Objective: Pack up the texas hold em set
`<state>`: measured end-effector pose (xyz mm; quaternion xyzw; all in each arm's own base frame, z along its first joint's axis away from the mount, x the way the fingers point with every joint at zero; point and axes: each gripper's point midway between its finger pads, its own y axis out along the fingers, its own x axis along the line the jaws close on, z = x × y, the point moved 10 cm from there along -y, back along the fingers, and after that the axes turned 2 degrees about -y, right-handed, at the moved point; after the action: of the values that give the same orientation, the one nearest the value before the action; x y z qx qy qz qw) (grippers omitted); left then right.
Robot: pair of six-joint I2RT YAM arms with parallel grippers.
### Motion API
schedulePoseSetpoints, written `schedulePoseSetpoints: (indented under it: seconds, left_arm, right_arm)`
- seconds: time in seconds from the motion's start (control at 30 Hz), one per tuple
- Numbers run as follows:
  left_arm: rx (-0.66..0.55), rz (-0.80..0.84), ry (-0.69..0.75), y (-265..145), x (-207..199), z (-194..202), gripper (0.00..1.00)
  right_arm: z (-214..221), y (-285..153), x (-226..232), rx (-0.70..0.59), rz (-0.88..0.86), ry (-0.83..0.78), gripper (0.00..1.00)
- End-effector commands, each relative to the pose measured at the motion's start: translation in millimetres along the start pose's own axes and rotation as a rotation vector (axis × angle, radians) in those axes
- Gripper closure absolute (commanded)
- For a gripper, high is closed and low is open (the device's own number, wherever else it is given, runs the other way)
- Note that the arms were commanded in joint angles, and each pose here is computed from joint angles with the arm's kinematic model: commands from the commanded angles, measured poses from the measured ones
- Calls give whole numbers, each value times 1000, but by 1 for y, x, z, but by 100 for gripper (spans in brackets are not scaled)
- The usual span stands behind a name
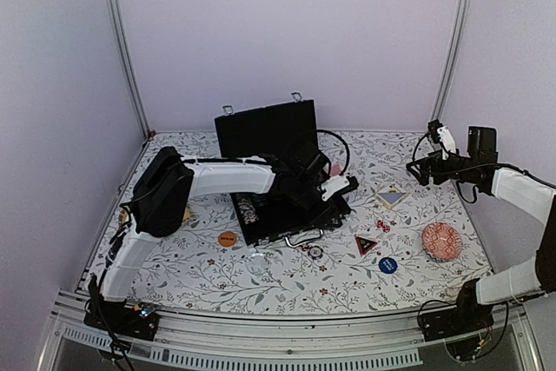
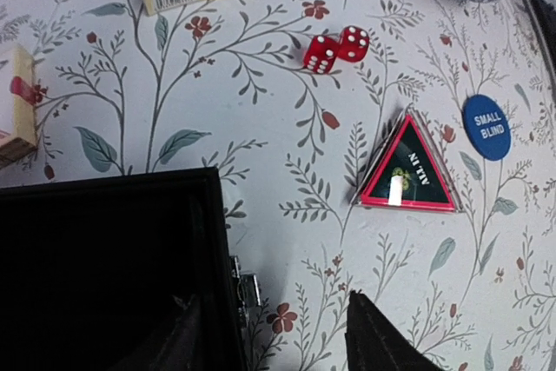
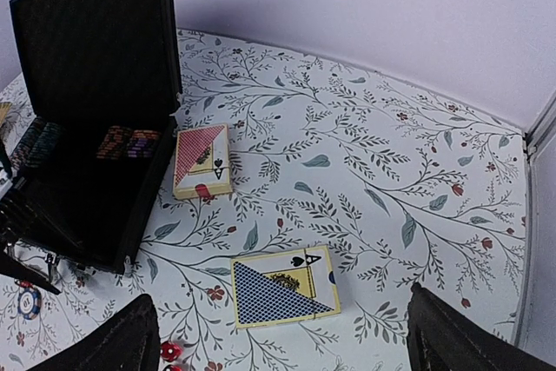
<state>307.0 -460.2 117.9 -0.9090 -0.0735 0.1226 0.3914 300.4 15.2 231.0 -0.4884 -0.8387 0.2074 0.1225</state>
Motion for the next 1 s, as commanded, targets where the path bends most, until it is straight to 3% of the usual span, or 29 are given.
schedulePoseSetpoints:
  seconds: [0.0,0.13,0.27,0.33,0.4,0.43,0.67,0.97]
  left_arm:
    - [-113,-114,35,-49,-25,-40,41]
    - [-220,-264,-30,-107,-44,-57,37]
    - [-221,-261,-142,-138,-66,-19,42]
    - [-163,-229,-201,-139,-75,16,55]
    - [-122,-202,-245,-141,-82,40,89]
    - [-97,-193,-268,-141,-85,52,100]
    - [40,-129,-354,-126,-92,101,100]
    - [136,-401,-450,-107,-53,120,100]
  right_arm:
    - [1,2,0,5,-19,5,1]
    - [1,1,0,2,-27,6,1]
    - [-2,-1,4,-15,-61,-4,1]
    - [-3,-3,8,-32,-105,-26,1]
    - [-3,-5,12,-47,-137,-40,1]
    - [-3,-6,13,-53,-152,-42,1]
    - [-1,-2,12,-38,-158,-32,1]
    - [2,2,10,-18,-155,-27,1]
